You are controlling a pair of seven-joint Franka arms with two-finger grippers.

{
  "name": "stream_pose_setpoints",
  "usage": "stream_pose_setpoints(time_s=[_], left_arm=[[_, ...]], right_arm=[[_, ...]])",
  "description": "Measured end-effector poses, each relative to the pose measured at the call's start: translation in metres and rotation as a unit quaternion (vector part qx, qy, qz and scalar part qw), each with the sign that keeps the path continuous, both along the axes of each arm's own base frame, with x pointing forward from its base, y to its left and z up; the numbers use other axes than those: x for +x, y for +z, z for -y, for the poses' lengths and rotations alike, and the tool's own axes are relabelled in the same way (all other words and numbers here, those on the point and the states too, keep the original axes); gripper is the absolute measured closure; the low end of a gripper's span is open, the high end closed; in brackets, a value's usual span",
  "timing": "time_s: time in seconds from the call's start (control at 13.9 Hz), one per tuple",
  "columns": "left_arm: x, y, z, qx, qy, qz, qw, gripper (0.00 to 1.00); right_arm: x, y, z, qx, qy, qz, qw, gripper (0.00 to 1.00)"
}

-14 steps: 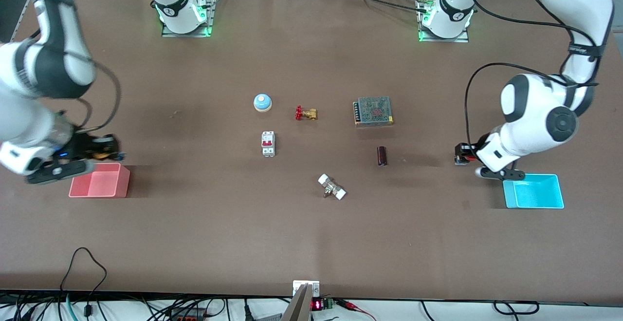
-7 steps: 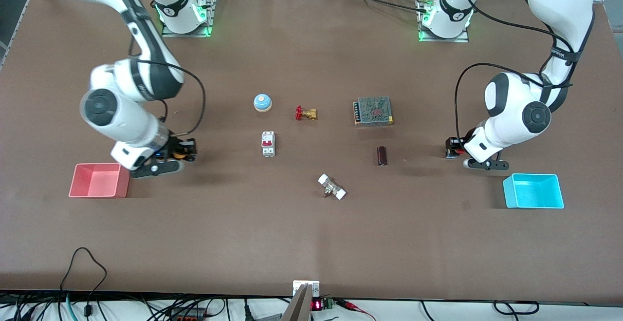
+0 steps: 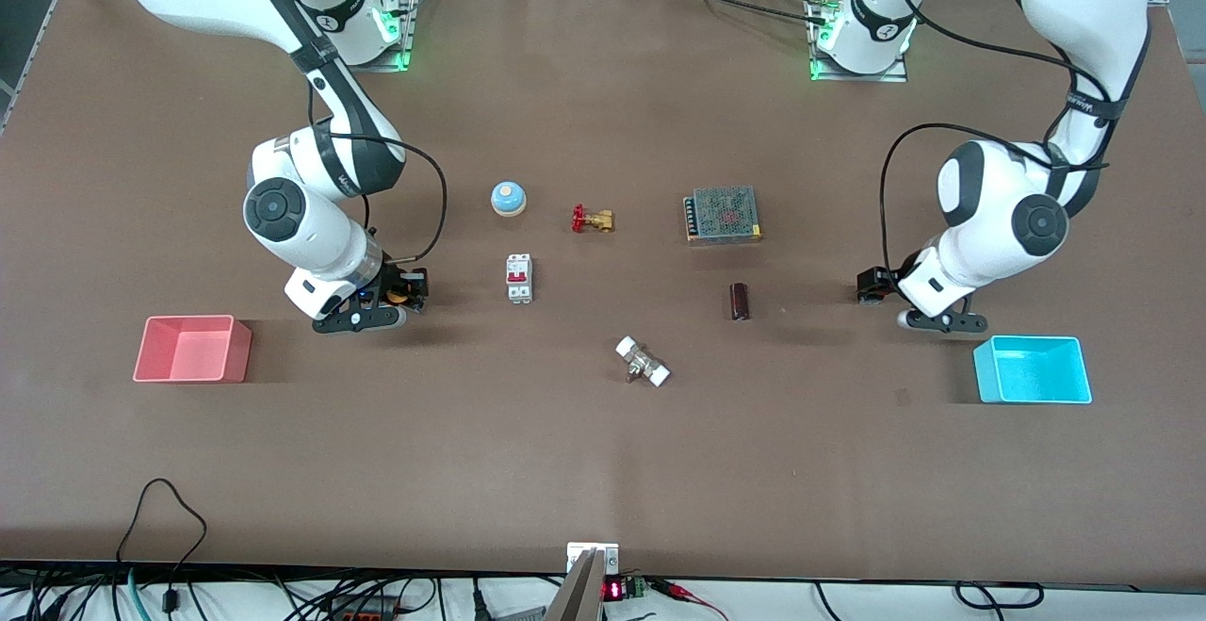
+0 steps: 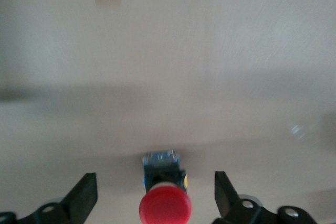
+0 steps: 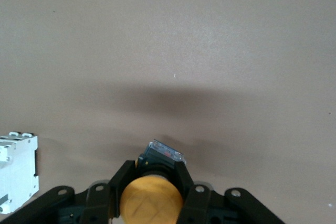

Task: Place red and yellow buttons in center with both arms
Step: 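Lower the red button onto the table with the left gripper and release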

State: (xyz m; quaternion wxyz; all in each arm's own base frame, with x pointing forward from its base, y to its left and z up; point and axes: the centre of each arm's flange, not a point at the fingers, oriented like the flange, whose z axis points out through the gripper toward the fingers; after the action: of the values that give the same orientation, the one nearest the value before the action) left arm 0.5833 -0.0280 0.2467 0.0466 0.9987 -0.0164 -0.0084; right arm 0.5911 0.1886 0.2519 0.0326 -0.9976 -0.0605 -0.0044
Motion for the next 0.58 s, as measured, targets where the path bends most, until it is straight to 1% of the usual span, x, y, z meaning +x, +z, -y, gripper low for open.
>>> stream_pose_setpoints(time_s=[0.14,0.36,0.43,0.58], left_arm=[[0.020,0.043,0.000,0.001,-0.001,0.021,1.000,0.00],[0.046,0.106,-0.011,0.004,0.006,0.051,0.999,0.00],[0.052,0.124,-0.020,0.007,0.012,0.055,0.998,0.00],[0.063,0.162,-0.042,0.018,0.027,0.050,0.998,0.00]], right_arm=[[-0.003,-0.009,0.000,-0.005,0.007,-0.002,1.000,0.62],[-0.008,-0.026,-0.004,-0.004,0.012,-0.004,1.000,0.62],[-0.009,-0.029,-0.006,-0.003,0.014,-0.006,1.000,0.62],[-0.010,-0.034,-0.007,-0.003,0.015,-0.007,1.000,0.62]])
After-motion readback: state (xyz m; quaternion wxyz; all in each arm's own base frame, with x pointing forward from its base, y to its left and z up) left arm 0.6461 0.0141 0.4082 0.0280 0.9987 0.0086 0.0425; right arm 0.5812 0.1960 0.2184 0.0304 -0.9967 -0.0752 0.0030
